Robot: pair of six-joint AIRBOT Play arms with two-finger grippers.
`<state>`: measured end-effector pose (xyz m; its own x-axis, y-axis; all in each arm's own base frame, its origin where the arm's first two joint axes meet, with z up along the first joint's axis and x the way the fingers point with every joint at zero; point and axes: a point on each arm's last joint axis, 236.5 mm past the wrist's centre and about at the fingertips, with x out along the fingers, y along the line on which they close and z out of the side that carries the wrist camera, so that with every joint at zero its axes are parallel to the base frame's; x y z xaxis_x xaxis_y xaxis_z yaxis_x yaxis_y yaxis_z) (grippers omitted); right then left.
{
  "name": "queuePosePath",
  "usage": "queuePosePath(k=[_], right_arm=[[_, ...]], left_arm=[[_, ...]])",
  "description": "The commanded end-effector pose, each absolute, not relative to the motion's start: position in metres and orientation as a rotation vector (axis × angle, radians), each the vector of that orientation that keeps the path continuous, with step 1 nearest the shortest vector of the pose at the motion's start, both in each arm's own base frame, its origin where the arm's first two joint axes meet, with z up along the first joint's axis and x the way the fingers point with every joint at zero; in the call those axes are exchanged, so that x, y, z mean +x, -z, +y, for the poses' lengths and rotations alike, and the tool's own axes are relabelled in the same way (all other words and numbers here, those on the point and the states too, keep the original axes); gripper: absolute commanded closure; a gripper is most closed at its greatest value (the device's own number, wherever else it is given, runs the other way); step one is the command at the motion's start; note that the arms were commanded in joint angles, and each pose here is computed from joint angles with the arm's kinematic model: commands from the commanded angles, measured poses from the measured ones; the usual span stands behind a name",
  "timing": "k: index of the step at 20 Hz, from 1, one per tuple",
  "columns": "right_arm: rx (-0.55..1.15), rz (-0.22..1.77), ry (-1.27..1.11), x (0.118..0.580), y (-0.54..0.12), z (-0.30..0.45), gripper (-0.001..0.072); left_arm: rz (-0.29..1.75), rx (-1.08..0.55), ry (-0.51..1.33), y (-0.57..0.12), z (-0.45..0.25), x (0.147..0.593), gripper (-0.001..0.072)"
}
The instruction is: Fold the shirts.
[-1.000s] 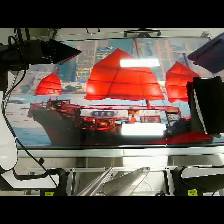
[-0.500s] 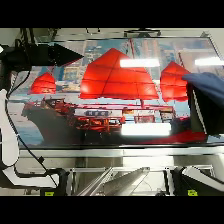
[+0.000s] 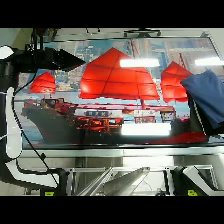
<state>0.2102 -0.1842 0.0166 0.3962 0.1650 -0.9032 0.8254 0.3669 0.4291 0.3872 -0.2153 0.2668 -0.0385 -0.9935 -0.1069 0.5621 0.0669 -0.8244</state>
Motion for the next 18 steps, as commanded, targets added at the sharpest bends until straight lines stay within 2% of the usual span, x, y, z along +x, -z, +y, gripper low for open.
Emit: queuePosePath(k=[1,2,3,5,7,8,12,15,18], right_arm=[[1.216,0.977,0.415,0.242,-0.067,-0.158,0.0018],[1.195,0.911,0.335,0.259,-0.088,-0.144,0.002],[1.169,0.881,0.266,0.269,-0.104,-0.128,0.0058],[1.058,0.867,0.115,0.284,-0.127,-0.088,0.0483],[0.931,0.868,-0.036,0.291,-0.146,-0.043,0.0651],[0.843,0.863,-0.118,0.293,-0.154,-0.019,0.0688],[0.611,0.83,-0.332,0.279,-0.167,0.057,0.0688],[0.553,0.899,-0.426,0.243,-0.131,0.098,0.0688],[0.568,0.968,-0.464,0.215,-0.082,0.12,0.0688]], left_arm=[[0.811,-0.711,1.479,-0.283,-0.216,0.382,0.0696],[0.794,-0.728,1.499,-0.289,-0.216,0.38,0.0697],[0.788,-0.729,1.507,-0.292,-0.216,0.378,0.0697],[0.792,-0.701,1.529,-0.297,-0.216,0.367,0.0699],[0.792,-0.65,1.555,-0.306,-0.216,0.349,0.0702],[0.809,-0.583,1.521,-0.303,-0.216,0.341,0.0705],[0.92,-0.289,1.296,-0.273,-0.218,0.309,0.0705],[0.957,-0.266,1.24,-0.248,-0.234,0.265,0.0704],[1.003,-0.299,1.142,-0.189,-0.242,0.226,0.0704]])
